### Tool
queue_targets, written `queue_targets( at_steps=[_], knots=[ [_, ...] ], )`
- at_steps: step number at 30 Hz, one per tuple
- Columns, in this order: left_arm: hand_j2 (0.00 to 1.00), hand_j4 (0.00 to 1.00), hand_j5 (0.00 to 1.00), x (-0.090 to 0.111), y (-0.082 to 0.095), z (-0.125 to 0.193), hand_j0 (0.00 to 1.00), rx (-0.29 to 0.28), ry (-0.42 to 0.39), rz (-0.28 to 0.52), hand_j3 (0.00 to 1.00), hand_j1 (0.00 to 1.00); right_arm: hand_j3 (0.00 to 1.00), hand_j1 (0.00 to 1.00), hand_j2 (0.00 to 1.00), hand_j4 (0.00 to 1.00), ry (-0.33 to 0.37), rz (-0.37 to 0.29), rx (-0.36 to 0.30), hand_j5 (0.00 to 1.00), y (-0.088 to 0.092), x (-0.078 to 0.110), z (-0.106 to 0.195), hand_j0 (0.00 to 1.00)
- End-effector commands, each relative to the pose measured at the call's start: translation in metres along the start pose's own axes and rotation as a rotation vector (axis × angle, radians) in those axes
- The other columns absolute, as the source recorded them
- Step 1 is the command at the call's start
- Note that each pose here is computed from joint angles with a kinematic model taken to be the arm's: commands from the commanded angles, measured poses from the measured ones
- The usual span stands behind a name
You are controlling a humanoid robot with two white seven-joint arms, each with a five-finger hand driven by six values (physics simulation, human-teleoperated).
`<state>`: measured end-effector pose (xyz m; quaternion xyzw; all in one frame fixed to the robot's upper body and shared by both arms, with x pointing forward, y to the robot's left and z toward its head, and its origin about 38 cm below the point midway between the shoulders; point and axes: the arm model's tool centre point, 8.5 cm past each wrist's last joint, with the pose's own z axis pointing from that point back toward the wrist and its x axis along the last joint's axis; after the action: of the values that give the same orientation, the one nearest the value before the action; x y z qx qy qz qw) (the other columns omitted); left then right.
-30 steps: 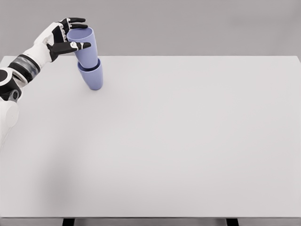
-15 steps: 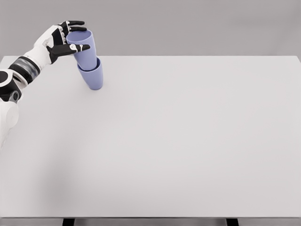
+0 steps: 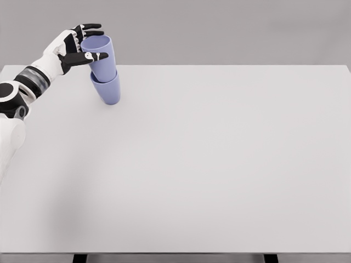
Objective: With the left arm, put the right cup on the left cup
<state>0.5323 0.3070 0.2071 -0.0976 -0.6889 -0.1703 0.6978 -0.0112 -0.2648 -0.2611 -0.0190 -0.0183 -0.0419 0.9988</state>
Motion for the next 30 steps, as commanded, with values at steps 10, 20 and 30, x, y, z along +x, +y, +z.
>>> queue_targets(
  at_steps=[10, 20, 30],
  knots=[
    [0.88, 0.88, 0.88, -0.003, 0.004, 0.002, 0.88, 0.009, 0.004, 0.001, 0.88, 0.88, 1.00, 1.00, 1.00, 1.00, 0.000, 0.000, 0.000, 1.00, 0.000, 0.000, 0.000, 1.00],
    [0.88, 0.88, 0.88, -0.002, 0.003, 0.001, 0.88, 0.007, 0.001, 0.002, 0.88, 0.88, 1.00, 1.00, 1.00, 1.00, 0.000, 0.000, 0.000, 1.00, 0.000, 0.000, 0.000, 1.00],
    [0.89, 0.89, 0.89, 0.009, 0.003, 0.002, 0.89, 0.000, -0.025, -0.013, 0.89, 0.89, 1.00, 1.00, 1.00, 1.00, 0.001, 0.000, 0.000, 1.00, 0.000, 0.000, 0.000, 1.00]
  ],
)
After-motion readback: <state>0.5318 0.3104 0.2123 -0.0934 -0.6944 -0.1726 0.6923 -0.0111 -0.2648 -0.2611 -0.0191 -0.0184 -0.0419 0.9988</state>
